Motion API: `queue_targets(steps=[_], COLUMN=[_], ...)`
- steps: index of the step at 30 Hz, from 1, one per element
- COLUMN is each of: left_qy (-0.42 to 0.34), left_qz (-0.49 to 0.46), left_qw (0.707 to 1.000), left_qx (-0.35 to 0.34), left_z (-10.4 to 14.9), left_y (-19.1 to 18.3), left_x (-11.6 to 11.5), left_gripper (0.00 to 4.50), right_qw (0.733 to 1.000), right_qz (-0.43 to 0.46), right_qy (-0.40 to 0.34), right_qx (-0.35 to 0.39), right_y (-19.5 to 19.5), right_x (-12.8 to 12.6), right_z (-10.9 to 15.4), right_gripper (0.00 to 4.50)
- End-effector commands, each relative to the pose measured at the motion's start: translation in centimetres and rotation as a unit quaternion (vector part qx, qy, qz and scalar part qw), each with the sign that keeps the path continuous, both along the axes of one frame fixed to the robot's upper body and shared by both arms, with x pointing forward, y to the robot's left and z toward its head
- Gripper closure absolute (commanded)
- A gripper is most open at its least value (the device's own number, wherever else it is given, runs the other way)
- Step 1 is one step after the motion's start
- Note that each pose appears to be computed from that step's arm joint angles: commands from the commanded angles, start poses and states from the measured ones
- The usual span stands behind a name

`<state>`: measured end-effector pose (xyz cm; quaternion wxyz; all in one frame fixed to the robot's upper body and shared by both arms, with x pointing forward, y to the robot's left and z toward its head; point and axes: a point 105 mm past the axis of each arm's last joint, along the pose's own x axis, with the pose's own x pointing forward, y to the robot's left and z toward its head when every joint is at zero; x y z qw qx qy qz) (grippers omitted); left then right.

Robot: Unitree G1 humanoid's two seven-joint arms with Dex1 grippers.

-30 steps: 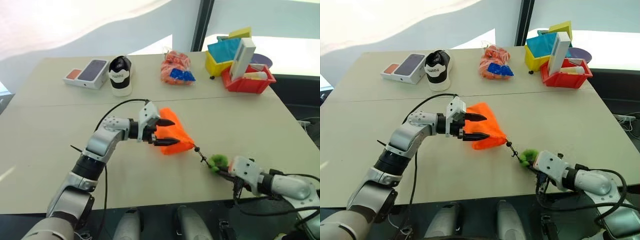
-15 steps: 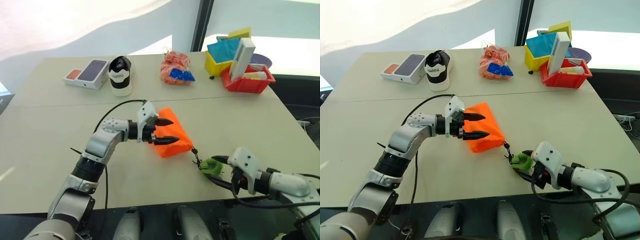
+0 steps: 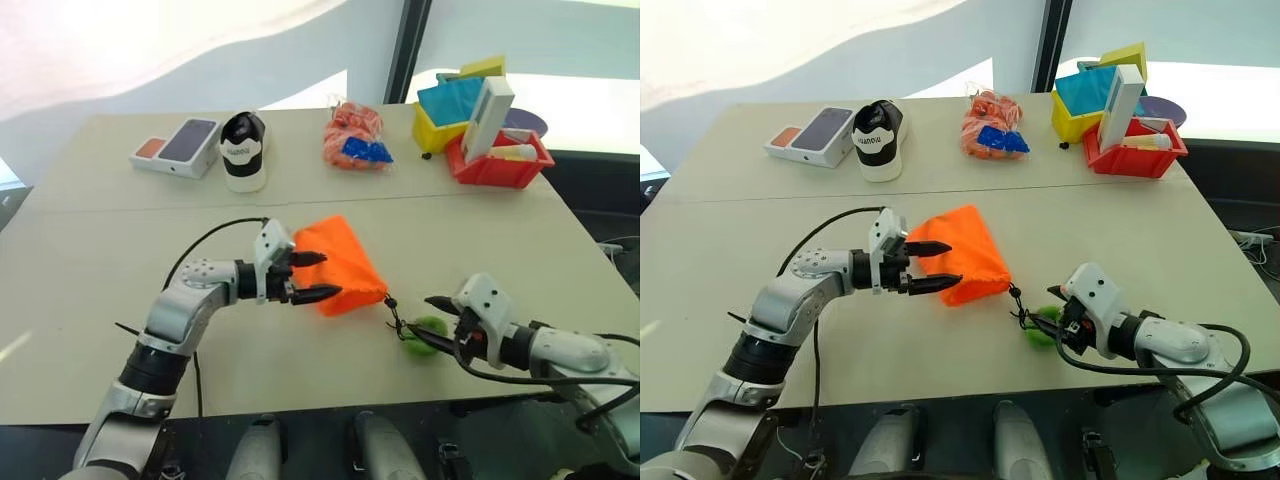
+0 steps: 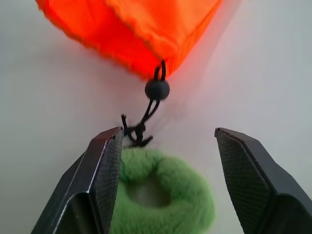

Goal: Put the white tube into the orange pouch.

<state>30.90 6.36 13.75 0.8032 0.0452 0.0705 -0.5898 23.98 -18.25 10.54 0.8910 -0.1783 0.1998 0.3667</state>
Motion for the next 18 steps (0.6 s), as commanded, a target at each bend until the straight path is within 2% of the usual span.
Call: queue_targets(steps=[1, 2, 3, 5, 9, 13, 18], left_qy=[-0.018, -0.018, -0.018, -0.017, -0.015, -0.016, -0.018], left_qz=[-0.007, -0.007, -0.007, -0.008, -0.008, -0.005, -0.002], left_qw=[1.000, 1.000, 1.000, 1.000, 1.000, 1.000, 1.000], left_qx=[-0.009, -0.009, -0.010, -0.010, -0.011, -0.013, -0.014], left_z=[1.0, 1.1, 1.1, 1.0, 0.8, 0.8, 0.9], left_y=[-0.3, -0.4, -0.4, -0.5, -0.5, -0.5, -0.4], left_x=[-0.4, -0.5, -0.5, -0.6, -0.8, -1.0, -1.0], left_gripper=[0.72, 0.72, 0.72, 0.72, 0.72, 0.72, 0.72], right_qw=[1.000, 1.000, 1.000, 1.000, 1.000, 0.999, 0.997], right_qz=[0.003, 0.001, 0.002, 0.004, 0.010, 0.008, 0.015], right_qy=[0.001, 0.003, 0.003, -0.001, 0.005, 0.036, 0.048], right_qx=[-0.023, -0.025, -0.025, -0.015, -0.008, -0.035, -0.064], right_y=[-0.2, -0.2, -0.2, 0.1, 0.5, -0.1, -0.9], right_x=[-0.1, -0.1, 0.0, 0.2, 0.4, 0.0, -0.5], right_z=[-0.2, -0.4, -0.4, -0.1, 0.1, -1.0, -1.3], right_gripper=[1.42, 1.42, 1.94, 2.67, 2.67, 2.67, 2.67])
